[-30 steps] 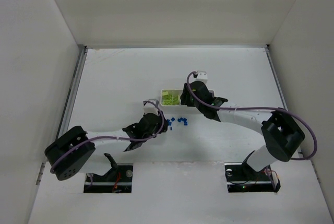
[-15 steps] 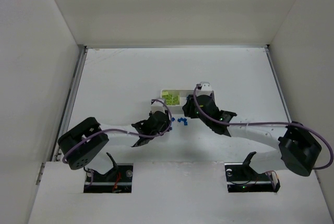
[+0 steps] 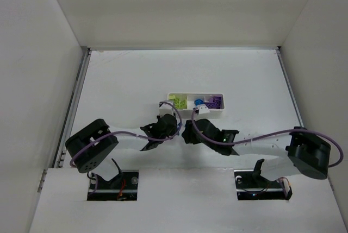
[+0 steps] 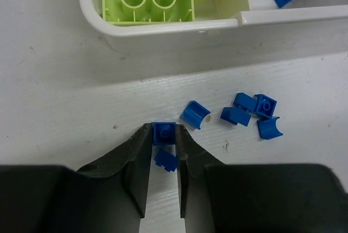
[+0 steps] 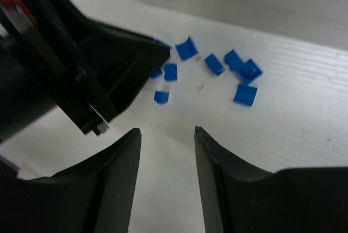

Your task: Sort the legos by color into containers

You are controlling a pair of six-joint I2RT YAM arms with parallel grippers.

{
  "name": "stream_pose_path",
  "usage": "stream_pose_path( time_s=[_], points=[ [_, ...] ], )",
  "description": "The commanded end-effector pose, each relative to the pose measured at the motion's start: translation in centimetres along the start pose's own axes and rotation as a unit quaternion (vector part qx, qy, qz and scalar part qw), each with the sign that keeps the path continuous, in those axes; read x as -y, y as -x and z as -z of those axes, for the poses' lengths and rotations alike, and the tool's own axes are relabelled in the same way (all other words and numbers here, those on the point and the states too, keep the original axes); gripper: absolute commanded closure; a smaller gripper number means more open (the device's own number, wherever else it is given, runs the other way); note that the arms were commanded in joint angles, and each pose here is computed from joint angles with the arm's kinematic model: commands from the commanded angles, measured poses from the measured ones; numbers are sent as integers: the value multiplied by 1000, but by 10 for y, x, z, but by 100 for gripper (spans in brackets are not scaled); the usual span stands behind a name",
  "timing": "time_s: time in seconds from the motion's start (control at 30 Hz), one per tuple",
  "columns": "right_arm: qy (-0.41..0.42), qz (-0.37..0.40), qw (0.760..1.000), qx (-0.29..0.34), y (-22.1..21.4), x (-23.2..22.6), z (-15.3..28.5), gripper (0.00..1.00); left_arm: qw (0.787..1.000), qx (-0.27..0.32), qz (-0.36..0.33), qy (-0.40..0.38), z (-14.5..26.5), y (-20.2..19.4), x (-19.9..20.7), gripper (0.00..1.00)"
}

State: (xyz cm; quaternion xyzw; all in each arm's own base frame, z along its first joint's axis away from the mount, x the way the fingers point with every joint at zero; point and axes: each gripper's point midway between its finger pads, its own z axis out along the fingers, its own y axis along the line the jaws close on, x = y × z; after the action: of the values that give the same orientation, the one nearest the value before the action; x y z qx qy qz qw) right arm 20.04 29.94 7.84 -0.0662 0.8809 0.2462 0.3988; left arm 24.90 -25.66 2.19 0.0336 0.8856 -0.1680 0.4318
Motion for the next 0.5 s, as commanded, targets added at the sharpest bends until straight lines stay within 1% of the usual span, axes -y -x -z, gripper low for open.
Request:
stream_pose_path(
  time_s=[0.0, 0.23, 0.3, 0.37, 0.47],
  points=[
    [8, 3, 1000, 1, -5, -18, -5, 47, 1000, 14, -1, 9, 0, 11, -1, 83],
    [-4, 23, 1000, -3, -10, -32, -25, 46, 999, 37, 16, 10, 11, 24, -8, 87],
    [-14, 28, 999, -4, -11, -31, -31, 49, 998, 46, 30, 12, 16, 30, -13, 87],
    [-20, 34, 999, -5, -12, -31, -36, 54, 997, 57, 47, 11, 22, 37, -19, 87],
    [-34, 40, 999, -6, -15, -27, -42, 58, 995, 75, 73, 6, 33, 51, -24, 87]
  ],
)
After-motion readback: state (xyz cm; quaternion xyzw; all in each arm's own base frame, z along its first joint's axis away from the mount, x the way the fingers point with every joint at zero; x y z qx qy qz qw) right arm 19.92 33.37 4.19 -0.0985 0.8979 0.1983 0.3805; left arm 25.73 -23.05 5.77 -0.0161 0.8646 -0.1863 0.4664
